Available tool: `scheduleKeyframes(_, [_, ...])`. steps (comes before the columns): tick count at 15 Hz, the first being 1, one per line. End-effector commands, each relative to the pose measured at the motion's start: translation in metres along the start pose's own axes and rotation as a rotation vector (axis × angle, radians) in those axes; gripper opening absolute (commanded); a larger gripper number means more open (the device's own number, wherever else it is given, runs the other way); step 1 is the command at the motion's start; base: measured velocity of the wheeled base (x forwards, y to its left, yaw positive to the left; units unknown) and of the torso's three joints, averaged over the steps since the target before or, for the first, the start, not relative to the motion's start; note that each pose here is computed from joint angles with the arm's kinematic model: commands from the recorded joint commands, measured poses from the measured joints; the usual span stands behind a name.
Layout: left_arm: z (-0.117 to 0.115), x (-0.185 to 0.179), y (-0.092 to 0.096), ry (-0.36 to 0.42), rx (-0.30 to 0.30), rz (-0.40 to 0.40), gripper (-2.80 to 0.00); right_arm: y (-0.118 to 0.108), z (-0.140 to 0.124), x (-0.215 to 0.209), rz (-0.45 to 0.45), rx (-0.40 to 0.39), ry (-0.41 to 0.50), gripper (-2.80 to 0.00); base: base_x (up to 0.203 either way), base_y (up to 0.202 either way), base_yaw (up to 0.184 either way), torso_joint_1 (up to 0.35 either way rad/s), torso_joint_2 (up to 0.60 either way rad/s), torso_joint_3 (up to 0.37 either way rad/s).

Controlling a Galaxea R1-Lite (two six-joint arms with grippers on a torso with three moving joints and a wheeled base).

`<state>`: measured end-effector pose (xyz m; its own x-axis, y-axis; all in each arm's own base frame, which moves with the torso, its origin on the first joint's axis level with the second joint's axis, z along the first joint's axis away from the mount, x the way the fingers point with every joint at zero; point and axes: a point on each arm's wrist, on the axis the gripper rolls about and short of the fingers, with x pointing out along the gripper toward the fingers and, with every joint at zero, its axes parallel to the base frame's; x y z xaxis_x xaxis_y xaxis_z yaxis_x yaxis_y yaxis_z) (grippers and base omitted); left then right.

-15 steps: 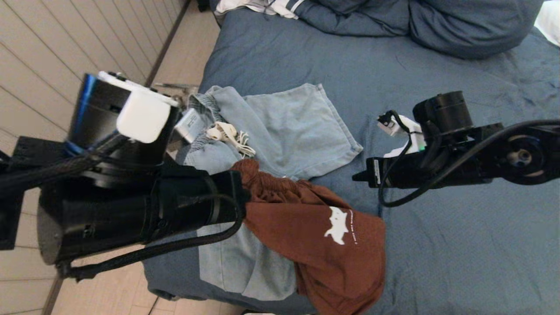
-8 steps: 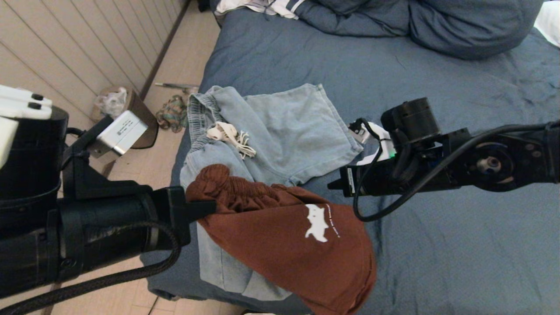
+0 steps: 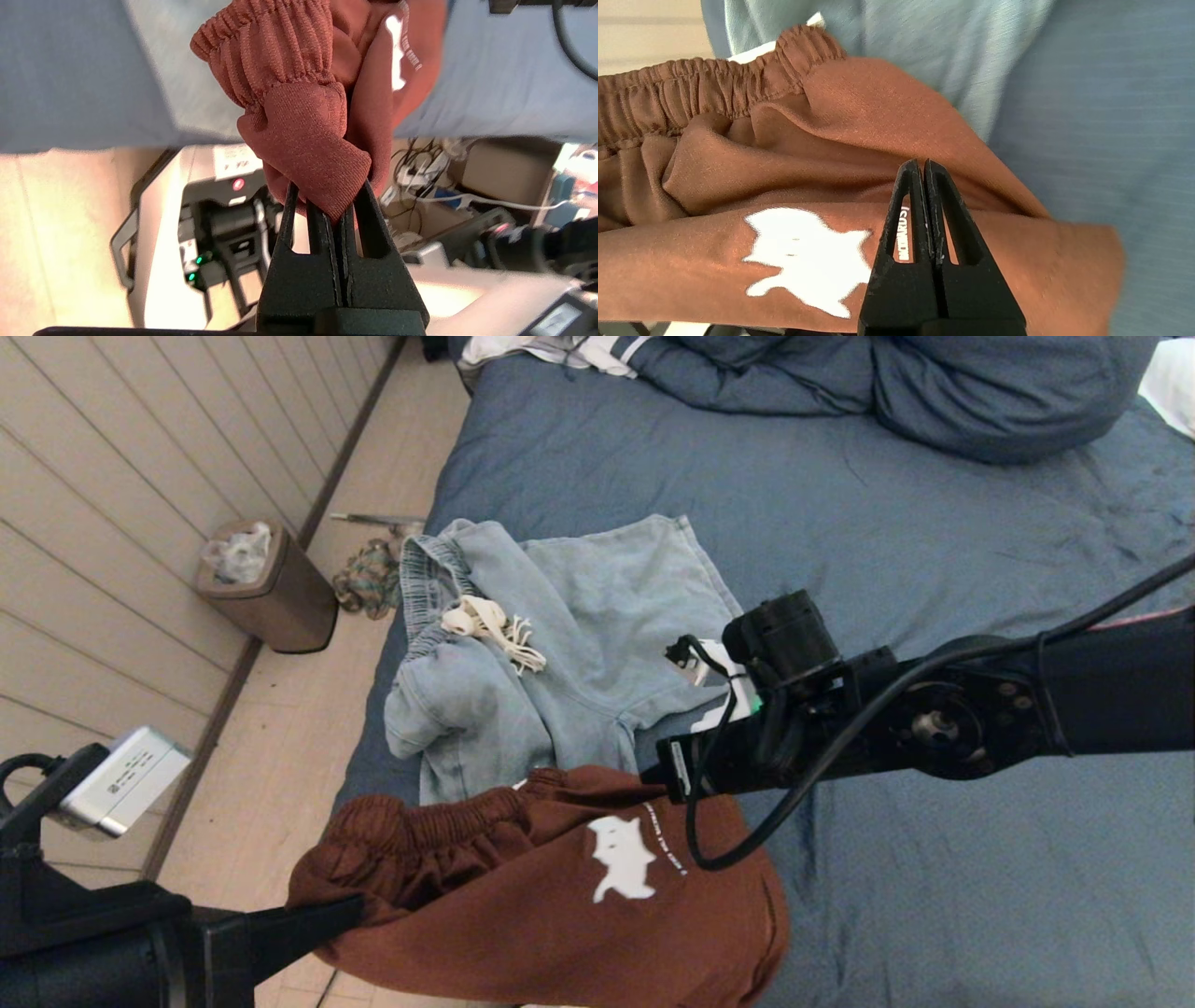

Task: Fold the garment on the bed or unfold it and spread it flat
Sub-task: Unford the brown shorts

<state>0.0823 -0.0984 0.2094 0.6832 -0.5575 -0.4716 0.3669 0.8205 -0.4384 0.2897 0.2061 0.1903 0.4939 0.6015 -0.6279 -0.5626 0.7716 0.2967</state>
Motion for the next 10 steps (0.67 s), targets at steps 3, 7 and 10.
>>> scheduleKeyframes(3, [-0.008,-0.001,0.006,0.012,-0.005,0.008,-2.80,0.023,-0.030,0.030,0.037,-0.041,0.132,-2.80,0.000,0.000,0.000,0.000,0.00,0.000])
scheduleKeyframes(7, [-0.007,0.001,0.004,0.044,-0.011,-0.026,-2.80,0.042,-0.067,0.033,0.064,-0.091,0.249,-2.80,0.000,0.000,0.000,0.000,0.00,0.000])
scheduleKeyframes(10, [-0.006,0.001,0.003,0.041,-0.012,-0.028,-2.80,0.043,-0.097,0.011,0.072,-0.130,0.321,-2.80,0.000,0.000,0.000,0.000,0.00,0.000])
